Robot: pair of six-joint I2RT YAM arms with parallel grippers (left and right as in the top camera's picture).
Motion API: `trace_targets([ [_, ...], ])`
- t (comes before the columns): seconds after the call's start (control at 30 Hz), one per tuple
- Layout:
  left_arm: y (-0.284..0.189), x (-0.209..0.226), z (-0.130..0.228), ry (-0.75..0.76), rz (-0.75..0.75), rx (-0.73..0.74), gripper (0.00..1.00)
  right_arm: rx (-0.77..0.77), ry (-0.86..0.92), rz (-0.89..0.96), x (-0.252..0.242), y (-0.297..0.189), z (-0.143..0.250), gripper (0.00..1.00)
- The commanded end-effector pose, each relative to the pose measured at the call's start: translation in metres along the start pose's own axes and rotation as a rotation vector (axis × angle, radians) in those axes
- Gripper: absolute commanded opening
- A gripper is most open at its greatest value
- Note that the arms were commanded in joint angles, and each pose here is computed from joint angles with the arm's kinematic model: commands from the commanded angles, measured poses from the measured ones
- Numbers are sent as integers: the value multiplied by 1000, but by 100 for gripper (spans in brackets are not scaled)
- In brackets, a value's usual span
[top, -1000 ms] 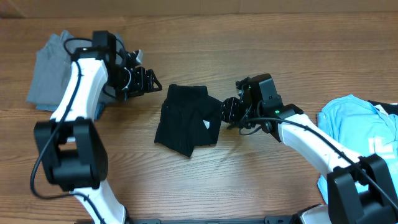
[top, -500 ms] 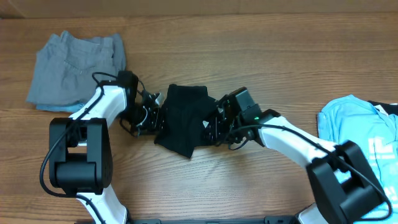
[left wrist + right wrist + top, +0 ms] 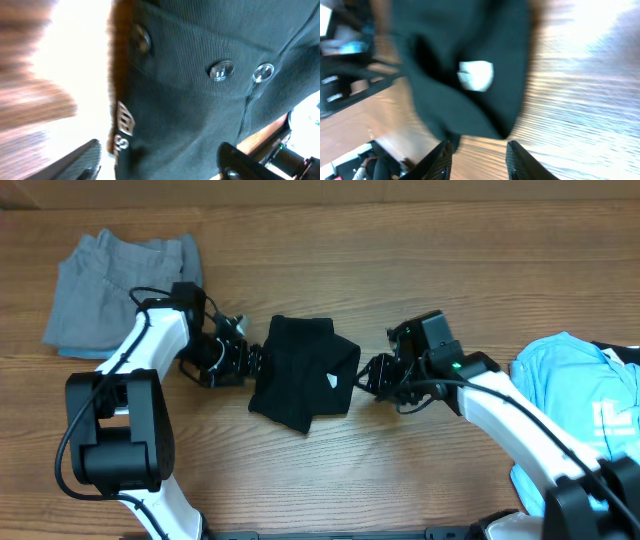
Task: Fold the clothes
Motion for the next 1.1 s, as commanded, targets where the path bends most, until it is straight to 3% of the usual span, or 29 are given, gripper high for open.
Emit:
trace_targets([
  [0.0, -8, -2, -13, -14, 29, -71, 100, -106, -63, -68, 23, -16, -14, 38],
  [0.1, -7, -6, -19, 20, 56, -103, 100, -126, -40, -57, 24, -3, -19, 40],
  [0.27, -3, -14, -25, 69, 88, -135, 100, -76, -98, -97, 30, 47, -19, 29],
  [0.4, -2, -14, -26, 72, 89, -139, 100, -43, -123, -116, 29, 80, -16, 28],
  [0.57, -2, -14, -26, 70, 87, -137, 100, -31, 34, 8, 4, 106, -13, 25],
  [0.87, 10, -8, -30, 66, 89, -121, 100, -29, 71, 50, -3, 109, -11, 25],
  [1.07, 66, 2, -40, 54, 198, -4, 100, -32, 72, 57, -4, 109, -11, 25],
])
Point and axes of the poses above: each gripper's point midway between its finger pads, its own y axis out along the fingers, its own x axis along the line the jaws close on, z = x × y, the point moved 10 cm from there along -y, back along the fingers, and after that the axes turned 12 degrees about -y, right-handed, at the moved point
